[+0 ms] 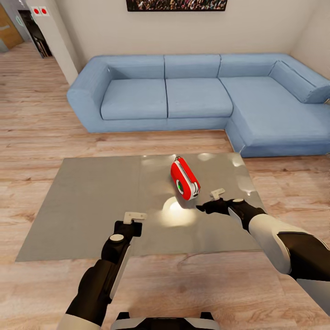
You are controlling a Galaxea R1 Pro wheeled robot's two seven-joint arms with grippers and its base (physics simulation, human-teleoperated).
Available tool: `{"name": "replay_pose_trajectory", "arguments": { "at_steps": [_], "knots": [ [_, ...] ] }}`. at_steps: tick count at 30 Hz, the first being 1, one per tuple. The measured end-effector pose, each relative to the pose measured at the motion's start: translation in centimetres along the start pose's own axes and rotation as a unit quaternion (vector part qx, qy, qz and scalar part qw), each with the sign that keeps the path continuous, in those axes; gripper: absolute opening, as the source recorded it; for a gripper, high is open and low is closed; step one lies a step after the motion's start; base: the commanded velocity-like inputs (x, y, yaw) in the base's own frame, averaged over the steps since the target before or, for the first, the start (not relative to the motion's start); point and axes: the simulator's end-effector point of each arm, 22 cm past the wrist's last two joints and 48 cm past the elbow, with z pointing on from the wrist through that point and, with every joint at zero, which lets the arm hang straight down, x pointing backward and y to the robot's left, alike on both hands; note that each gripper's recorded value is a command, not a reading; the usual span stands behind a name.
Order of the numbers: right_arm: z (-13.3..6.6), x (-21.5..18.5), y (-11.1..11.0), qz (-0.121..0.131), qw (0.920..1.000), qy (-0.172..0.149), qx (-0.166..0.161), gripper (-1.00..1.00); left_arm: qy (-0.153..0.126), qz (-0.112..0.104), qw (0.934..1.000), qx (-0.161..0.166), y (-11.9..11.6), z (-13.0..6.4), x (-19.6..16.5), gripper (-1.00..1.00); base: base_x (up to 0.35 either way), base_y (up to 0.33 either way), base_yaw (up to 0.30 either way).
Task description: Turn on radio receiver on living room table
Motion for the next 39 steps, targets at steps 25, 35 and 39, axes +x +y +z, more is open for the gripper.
{"name": "replay_pose_trajectory", "arguments": {
  "at_steps": [25, 35, 39],
  "knots": [
    [-4.9, 34.9, 5.1, 0.072, 0.9742, 0.214, 0.000, 1.00, 0.310, -0.040, 0.9472, -0.071, 9.3, -4.8, 44.7, -1.00, -0.001, 0.000, 0.000],
    [-14.5, 52.9, 7.5, 0.072, 0.9358, 0.337, 0.074, 1.00, 0.346, 0.000, 0.9298, -0.127, 17.6, -15.2, 54.8, -1.00, 0.000, 0.000, 0.000],
    [-17.9, 57.1, 7.8, 0.058, 0.9192, 0.373, 0.113, 1.00, 0.364, 0.008, 0.9230, -0.124, 17.8, -17.8, 56.8, -1.00, 0.000, 0.000, 0.000]
  ]
}}
